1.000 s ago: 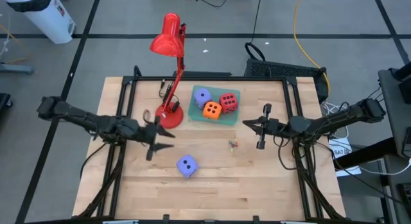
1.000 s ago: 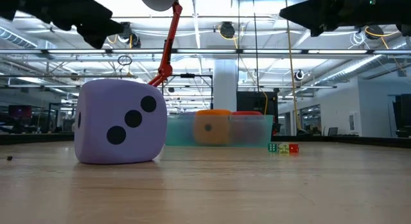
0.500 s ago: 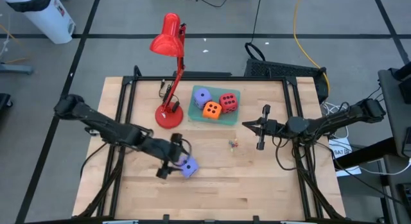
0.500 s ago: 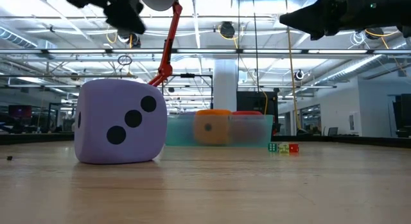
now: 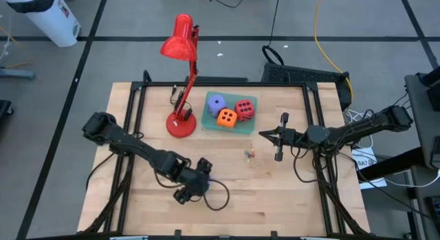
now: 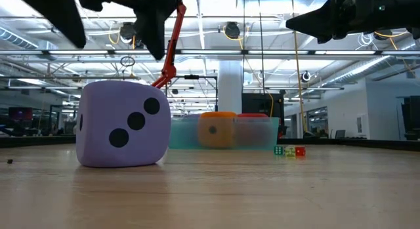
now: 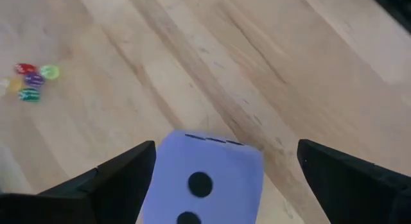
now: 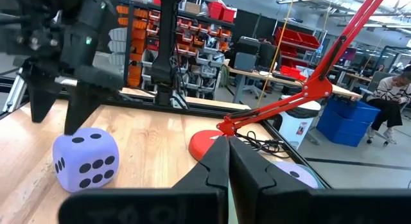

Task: Pick & Place Dice
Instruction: Put the light purple die into the green bin

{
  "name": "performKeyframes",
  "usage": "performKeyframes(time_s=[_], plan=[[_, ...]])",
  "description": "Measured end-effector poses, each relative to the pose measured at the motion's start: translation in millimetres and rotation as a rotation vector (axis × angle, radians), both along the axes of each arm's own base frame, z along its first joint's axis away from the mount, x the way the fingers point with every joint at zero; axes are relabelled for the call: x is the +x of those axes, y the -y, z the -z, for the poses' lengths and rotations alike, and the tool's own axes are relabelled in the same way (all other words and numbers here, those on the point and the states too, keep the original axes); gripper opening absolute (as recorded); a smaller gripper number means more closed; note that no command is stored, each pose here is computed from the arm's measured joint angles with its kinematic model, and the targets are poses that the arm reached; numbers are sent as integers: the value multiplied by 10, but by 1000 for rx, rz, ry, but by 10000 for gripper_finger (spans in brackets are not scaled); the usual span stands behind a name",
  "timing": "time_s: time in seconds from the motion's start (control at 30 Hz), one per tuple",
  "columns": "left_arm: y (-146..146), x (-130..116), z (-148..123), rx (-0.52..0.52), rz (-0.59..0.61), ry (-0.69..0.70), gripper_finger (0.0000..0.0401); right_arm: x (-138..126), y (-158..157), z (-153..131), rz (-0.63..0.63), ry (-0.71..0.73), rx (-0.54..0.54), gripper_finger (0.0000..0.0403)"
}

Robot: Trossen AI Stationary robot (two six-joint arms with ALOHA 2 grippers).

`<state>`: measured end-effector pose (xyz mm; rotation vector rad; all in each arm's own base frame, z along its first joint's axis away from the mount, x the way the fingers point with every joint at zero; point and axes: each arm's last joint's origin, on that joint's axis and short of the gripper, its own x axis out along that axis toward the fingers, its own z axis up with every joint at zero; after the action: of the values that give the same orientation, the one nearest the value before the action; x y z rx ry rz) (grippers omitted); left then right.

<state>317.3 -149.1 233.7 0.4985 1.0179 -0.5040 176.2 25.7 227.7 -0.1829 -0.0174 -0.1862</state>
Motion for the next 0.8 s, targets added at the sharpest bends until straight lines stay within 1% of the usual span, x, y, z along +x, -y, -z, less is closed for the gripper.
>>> performKeyframes(time_s=[0.07,0.27,0.3,0.43,0.57,0.7,0.8], plan=[[-19,26,48,27,-4,-16,398,0,-1,0,-2,1,6,1],[-97,16,50,100,29,-33,399,0,-1,0,-3,3,18,1],[-98,7,48,100,45,-40,399,0,-1,0,-3,3,18,1],[-134,4,65,47,88,-89,400,0,-1,-1,-3,4,18,1],[-191,41,104,73,147,-93,400,0,-1,0,-3,4,19,1],[-287,75,104,77,131,-95,400,1,-1,2,-4,2,28,2],[-339,85,107,56,133,-110,400,1,-1,10,-4,-5,27,2]])
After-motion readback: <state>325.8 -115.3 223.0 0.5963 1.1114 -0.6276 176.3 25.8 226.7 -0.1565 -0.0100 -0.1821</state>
